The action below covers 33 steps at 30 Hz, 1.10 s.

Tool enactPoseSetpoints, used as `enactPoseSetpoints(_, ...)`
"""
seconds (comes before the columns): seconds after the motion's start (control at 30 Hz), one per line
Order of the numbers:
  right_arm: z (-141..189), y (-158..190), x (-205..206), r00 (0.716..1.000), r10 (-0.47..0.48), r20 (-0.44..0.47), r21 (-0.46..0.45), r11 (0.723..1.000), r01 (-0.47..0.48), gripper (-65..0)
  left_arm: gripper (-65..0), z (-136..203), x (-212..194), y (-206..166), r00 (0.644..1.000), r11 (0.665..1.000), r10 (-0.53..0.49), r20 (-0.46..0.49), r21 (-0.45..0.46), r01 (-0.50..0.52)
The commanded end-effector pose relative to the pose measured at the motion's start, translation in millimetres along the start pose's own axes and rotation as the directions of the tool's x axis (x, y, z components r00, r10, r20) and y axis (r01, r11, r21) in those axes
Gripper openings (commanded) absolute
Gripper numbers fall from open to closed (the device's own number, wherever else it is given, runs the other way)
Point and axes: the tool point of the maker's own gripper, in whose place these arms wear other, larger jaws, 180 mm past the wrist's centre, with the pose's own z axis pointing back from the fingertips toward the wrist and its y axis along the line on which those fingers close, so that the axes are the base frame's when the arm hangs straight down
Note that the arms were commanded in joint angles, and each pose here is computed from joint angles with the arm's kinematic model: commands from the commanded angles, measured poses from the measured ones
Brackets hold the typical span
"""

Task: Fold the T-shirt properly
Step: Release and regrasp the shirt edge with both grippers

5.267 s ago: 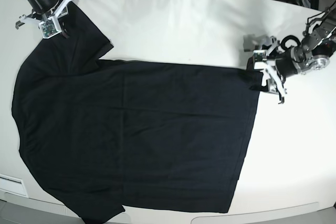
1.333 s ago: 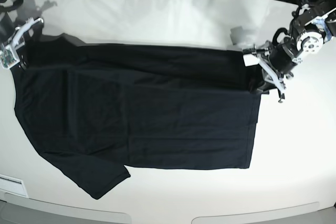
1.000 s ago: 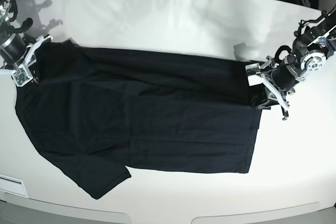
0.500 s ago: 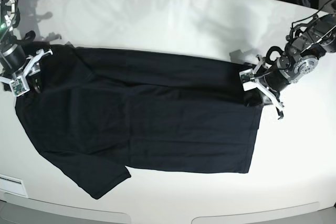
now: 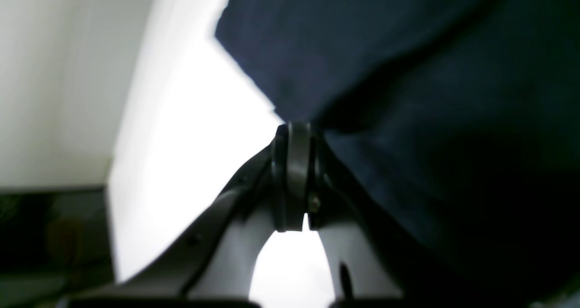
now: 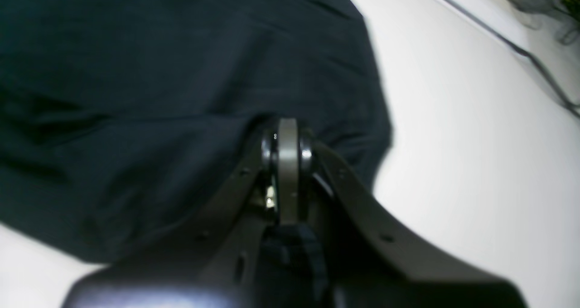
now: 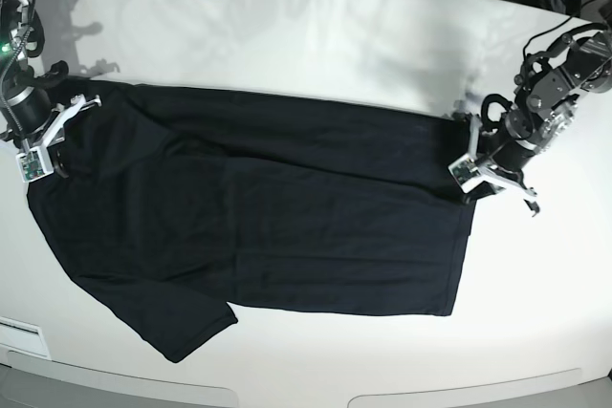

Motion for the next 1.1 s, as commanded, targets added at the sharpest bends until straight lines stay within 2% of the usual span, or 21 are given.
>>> enactPoseSetpoints(0.0, 0.2, -7.0, 8.1, 1.000, 0.012, 0.028, -0.017, 1.000, -0.012, -65.0, -65.0, -4.0, 10.1, 9.4, 0.999, 1.000, -0.011, 0.032, 0.005, 0.011)
enactPoseSetpoints(0.13, -11.3, -1.9, -18.1, 0.999, -0.016, -0.037, 0.020, 1.000, 0.017, -65.0, -65.0, -28.3, 15.2, -17.0, 0.999, 0.993, 0.045, 0.019, -0.110, -0.043)
enactPoseSetpoints(0.23, -26.4, 4.9, -43.6, 0.992, -0.026, -0.123, 0.069, 0.997, 0.035, -65.0, -65.0, -45.3, 15.2, -35.9, 0.997, 0.980, 0.081, -0.012, -0.182, -0.082)
enactPoseSetpoints(0.37, -44.1, 24.2, -81.4, 0.954, -0.030, -0.297, 0.155, 0.985, 0.079, -65.0, -65.0, -49.9, 0.4, -71.9, 0.992, 0.950, 0.057, -0.114, -0.299, -0.089)
enactPoseSetpoints(0.4, -44.2, 27.8, -90.9, 0.941, -0.024, -0.337, 0.165, 0.983, 0.084, -65.0, -65.0, -46.9, -4.8, -80.6, 0.989, 0.941, 0.043, -0.140, -0.326, -0.087)
enactPoseSetpoints(0.5, -40.1, 31.7, -100.8, 0.926, -0.013, -0.378, 0.173, 0.981, 0.084, -65.0, -65.0, -33.7, -19.7, -99.9, 0.977, 0.916, 0.013, -0.212, -0.390, -0.097)
enactPoseSetpoints(0.67, -27.6, 35.5, -117.9, 0.889, -0.013, -0.457, 0.191, 0.975, 0.112, -65.0, -65.0, -6.9, -24.8, -112.3, 0.972, 0.887, -0.010, -0.236, -0.450, -0.100)
enactPoseSetpoints(0.77, -14.8, 43.8, -122.5, 0.887, -0.010, -0.462, 0.222, 0.967, 0.127, -65.0, -65.0, 11.3, -26.0, -114.6, 0.974, 0.876, -0.019, -0.225, -0.473, -0.092)
enactPoseSetpoints(1.07, 39.1, 49.9, -140.3, 0.869, 0.016, -0.495, 0.219, 0.970, 0.106, -65.0, -65.0, 67.7, -35.0, -131.5, 0.974, 0.836, -0.063, -0.217, -0.545, -0.067)
